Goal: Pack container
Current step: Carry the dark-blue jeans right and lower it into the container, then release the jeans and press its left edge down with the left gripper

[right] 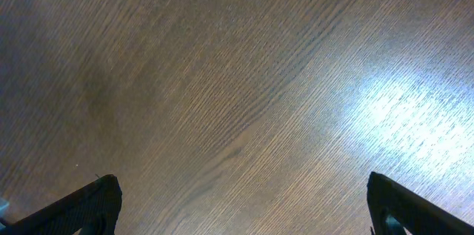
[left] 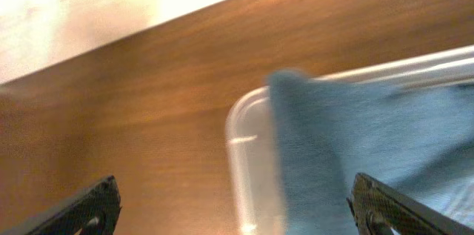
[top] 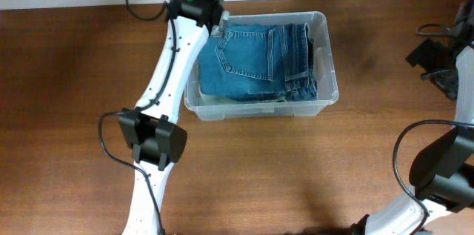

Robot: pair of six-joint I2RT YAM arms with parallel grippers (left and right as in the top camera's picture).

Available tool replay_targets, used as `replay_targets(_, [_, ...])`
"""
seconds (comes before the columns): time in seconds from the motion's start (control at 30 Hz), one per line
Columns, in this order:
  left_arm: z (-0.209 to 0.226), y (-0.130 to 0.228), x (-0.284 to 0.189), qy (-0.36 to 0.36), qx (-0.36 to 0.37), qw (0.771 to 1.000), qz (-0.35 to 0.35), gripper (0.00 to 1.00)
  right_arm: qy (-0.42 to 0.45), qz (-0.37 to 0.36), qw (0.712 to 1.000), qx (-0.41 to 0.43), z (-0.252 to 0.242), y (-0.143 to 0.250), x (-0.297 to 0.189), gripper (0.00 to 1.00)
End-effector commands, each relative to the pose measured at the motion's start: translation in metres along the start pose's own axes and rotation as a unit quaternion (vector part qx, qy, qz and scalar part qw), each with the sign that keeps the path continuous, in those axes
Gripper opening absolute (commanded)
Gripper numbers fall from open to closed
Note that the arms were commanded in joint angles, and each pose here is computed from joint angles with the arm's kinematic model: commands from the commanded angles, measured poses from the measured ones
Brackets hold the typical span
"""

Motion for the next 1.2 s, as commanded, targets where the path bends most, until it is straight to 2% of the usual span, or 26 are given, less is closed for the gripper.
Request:
replay_targets(0.0, [0.003,0.006,0.003,-0.027,0.014,0.999,0.021,0.99,0.006,-0.003,1.0,0.006,-0.002,0.0,0.001,0.98])
replay_targets(0.17, [-0.002,0.007,0.003,-0.004,0.018,1.0,0.022,0.99,0.006,-0.003,1.0,0.006,-0.002,0.0,0.001,0.98])
replay_targets(0.3, [-0.002,-0.007,0.003,0.0,0.0,1.0,-0.015,0.99,0.006,-0.003,1.0,0.006,-0.002,0.0,0.001,0.98])
replay_targets(0.37, [-0.003,-0.015,0.004,0.012,-0.008,0.999,-0.037,0.89,0.006,-0.003,1.0,0.006,-0.002,0.0,0.001,0.98])
replay_targets(0.4, [-0.004,-0.017,0.004,0.024,-0.012,0.999,-0.044,0.77,0.006,-0.003,1.0,0.006,-0.002,0.0,0.001,0.98])
replay_targets(0.47, [-0.008,-0.019,0.005,0.055,-0.015,0.997,-0.055,0.61,0.006,-0.003,1.0,0.006,-0.002,0.0,0.001,0.98])
replay_targets(0.6, [-0.021,-0.019,0.013,0.114,-0.013,0.992,-0.06,0.32,0.006,-0.003,1.0,0.006,-0.002,0.0,0.001,0.99])
replay_targets(0.63, [-0.025,-0.019,0.015,0.125,-0.012,0.99,-0.059,0.28,0.006,-0.003,1.0,0.006,-0.002,0.0,0.001,0.98])
replay_targets(0.73, [-0.04,-0.015,0.026,0.16,-0.005,0.986,-0.048,0.25,0.006,-0.003,1.0,0.006,-0.002,0.0,0.001,0.98])
replay_targets(0.97, [-0.064,-0.004,0.046,0.199,0.005,0.98,-0.014,0.08,0.006,-0.003,1.0,0.006,-0.002,0.0,0.001,0.98])
replay_targets(1.17, [-0.079,0.015,0.052,0.24,0.016,0.97,0.032,0.07,0.006,-0.003,1.0,0.006,-0.002,0.0,0.001,0.98])
Point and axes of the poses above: each gripper's point midway between its finger pads, its own x axis out along the fingers, its own z axis along the line the jaws close on, y = z × x, the point moved 6 cm from there along -x, back along the fingers, and after that the axes turned 14 degrees about x, right-handed, at the moved point
